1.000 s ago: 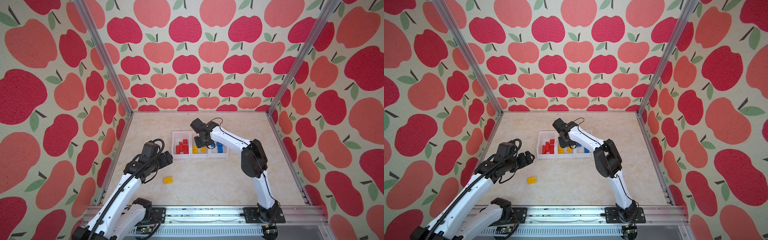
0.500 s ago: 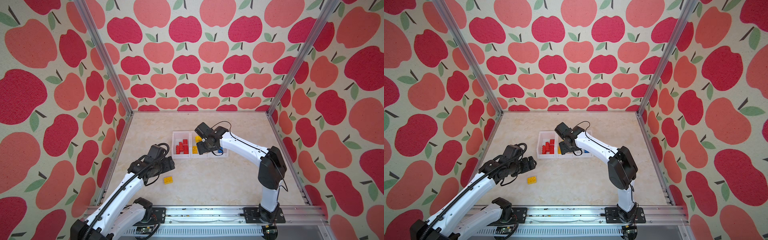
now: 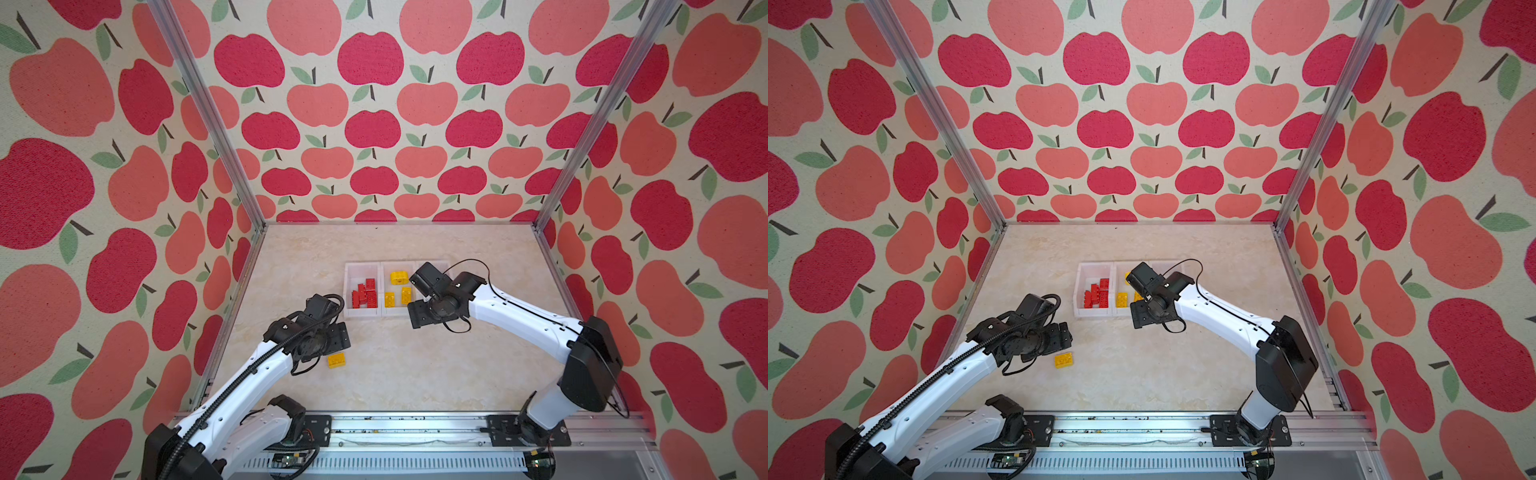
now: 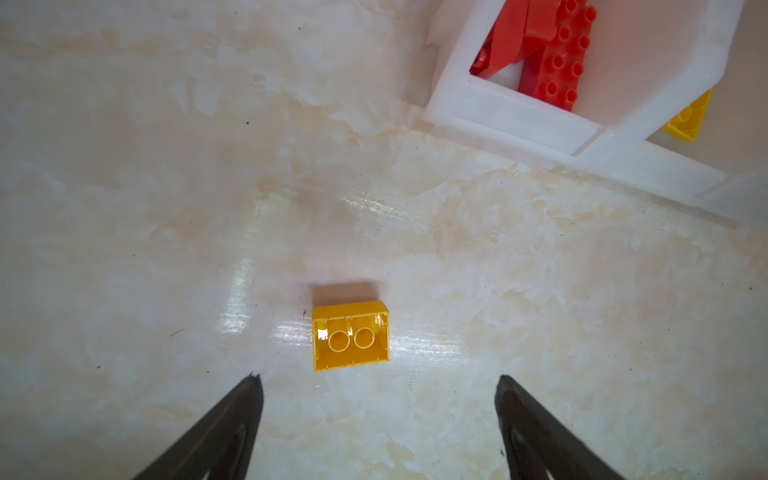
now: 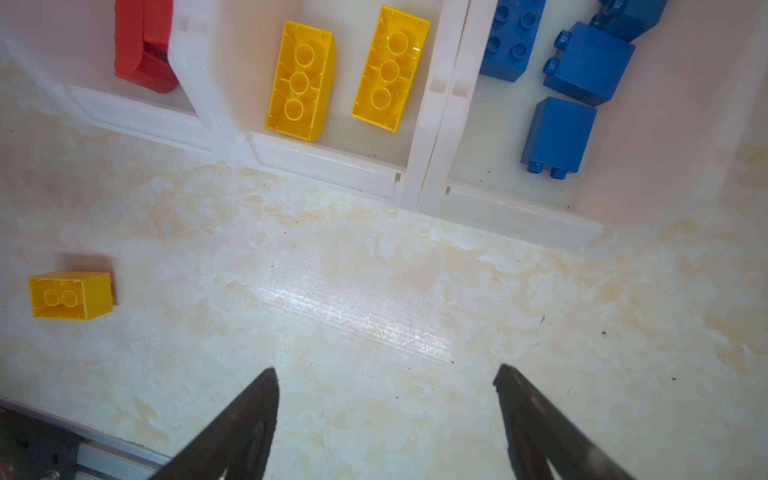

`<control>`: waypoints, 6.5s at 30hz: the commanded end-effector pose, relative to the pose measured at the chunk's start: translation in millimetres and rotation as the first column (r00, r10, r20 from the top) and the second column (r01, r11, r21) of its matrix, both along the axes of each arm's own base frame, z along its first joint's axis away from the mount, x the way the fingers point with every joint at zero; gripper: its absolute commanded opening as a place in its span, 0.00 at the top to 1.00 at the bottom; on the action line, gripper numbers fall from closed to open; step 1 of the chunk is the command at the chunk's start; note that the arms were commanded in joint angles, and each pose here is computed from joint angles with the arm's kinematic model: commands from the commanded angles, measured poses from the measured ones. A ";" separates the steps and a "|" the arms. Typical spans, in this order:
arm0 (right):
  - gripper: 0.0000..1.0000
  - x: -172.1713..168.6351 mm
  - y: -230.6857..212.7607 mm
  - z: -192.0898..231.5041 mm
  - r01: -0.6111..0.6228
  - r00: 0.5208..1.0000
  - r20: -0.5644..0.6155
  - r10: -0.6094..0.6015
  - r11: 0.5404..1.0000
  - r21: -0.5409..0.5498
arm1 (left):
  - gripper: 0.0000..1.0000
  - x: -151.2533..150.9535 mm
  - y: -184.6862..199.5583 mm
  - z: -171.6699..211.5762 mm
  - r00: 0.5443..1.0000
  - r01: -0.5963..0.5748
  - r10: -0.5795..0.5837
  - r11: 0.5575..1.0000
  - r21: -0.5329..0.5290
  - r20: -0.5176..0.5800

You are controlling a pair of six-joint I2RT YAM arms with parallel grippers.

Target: Sort the legos into containers by color

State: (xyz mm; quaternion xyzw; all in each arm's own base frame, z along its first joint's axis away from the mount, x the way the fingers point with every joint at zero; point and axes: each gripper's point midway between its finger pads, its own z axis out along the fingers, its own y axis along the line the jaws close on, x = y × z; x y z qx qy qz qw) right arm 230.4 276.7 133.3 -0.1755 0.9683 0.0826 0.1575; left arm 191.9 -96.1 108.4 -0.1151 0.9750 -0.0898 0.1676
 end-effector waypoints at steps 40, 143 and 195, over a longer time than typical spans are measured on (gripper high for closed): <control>0.13 -28.5 -37.1 -7.8 0.108 0.994 -0.015 -0.108 0.994 0.023 | 0.23 -1.3 -15.4 -68.5 0.968 0.029 0.011 0.987 0.157 -0.249; 0.13 -47.7 -107.3 -5.3 0.310 0.950 0.020 -0.312 0.948 0.067 | 0.48 213.2 -210.8 -16.4 0.920 0.390 -0.390 0.921 0.012 0.027; 0.01 88.3 -156.9 30.9 0.244 0.908 0.341 -0.242 0.969 0.038 | 0.01 132.4 31.2 57.0 0.886 0.092 -0.150 0.984 0.152 0.438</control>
